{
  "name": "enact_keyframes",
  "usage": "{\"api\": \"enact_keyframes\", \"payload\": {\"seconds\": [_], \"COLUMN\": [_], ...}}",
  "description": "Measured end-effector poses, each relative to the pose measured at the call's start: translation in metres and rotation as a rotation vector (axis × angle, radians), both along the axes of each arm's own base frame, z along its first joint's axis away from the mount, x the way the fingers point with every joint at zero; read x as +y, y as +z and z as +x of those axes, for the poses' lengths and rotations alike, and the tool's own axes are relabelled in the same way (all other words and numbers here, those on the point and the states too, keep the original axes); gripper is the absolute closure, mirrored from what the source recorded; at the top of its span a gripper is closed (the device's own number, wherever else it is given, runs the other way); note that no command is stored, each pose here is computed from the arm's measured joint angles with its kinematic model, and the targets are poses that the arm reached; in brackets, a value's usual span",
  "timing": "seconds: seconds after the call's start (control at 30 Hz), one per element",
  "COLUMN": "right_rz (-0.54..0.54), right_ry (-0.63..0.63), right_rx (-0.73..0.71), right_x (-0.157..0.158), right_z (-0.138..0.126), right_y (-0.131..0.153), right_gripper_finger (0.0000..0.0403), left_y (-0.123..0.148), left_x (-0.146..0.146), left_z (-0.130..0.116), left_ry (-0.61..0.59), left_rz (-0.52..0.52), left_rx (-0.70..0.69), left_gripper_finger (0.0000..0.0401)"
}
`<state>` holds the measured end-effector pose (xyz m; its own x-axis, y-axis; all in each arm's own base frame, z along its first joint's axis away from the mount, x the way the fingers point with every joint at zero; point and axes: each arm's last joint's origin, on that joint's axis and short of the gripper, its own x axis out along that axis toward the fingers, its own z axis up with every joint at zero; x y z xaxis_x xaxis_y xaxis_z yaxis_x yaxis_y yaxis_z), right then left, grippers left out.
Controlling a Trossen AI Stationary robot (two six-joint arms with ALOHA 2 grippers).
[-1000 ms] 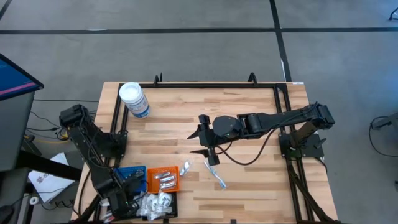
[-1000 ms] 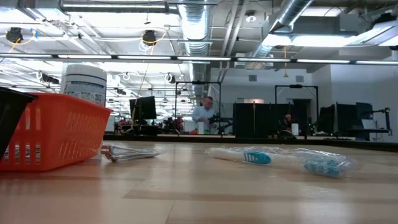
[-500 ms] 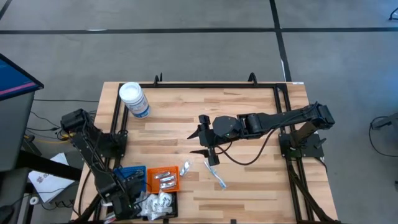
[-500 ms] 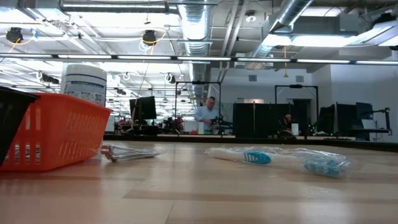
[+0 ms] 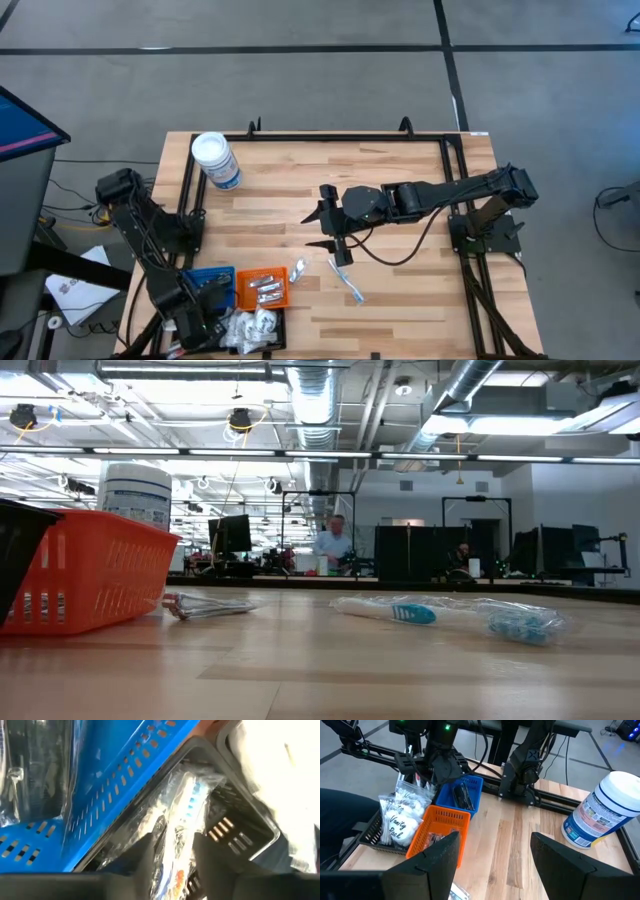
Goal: Pick & Place Travel size toiletries
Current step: Put the blue toothbrush into the left black basket
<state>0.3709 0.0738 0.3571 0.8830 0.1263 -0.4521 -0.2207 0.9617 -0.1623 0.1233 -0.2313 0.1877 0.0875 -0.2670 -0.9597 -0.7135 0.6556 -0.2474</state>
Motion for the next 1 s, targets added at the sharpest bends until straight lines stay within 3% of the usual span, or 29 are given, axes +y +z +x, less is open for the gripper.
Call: {"api": "enact_keyframes", "payload": {"seconds": [0.2, 0.43, 0.6, 0.73, 0.87, 1.0], "right_rz": [-0.021, 0.006, 0.116, 0.197, 0.266, 0.264], "right_ry": [0.01, 0.025, -0.04, -0.099, -0.127, -0.107], "right_rx": [-0.006, -0.141, -0.287, -0.278, -0.268, -0.225], "right_x": [-0.001, -0.005, -0.023, -0.034, -0.036, -0.028], "right_z": [-0.004, -0.043, -0.079, -0.093, -0.095, -0.09], "right_y": [0.003, 0.012, 0.01, -0.004, -0.004, -0.012], "right_gripper_finger": [0.0163, 0.0163, 0.0163, 0.0163, 0.0163, 0.0163], "left_y": [0.016, 0.05, 0.069, 0.082, 0.09, 0.091], "left_x": [0.006, 0.022, 0.04, 0.06, 0.077, 0.09], "left_z": [-0.005, -0.018, -0.015, -0.002, 0.013, 0.028], "left_ry": [0.04, 0.06, 0.016, -0.025, -0.082, -0.146], "left_rz": [-0.059, -0.042, 0.101, 0.286, 0.47, 0.66], "left_rx": [-0.005, -0.315, -0.623, -0.81, -0.888, -0.903], "left_gripper_finger": [0.0193, 0.0181, 0.0193, 0.02, 0.0203, 0.0203]}}
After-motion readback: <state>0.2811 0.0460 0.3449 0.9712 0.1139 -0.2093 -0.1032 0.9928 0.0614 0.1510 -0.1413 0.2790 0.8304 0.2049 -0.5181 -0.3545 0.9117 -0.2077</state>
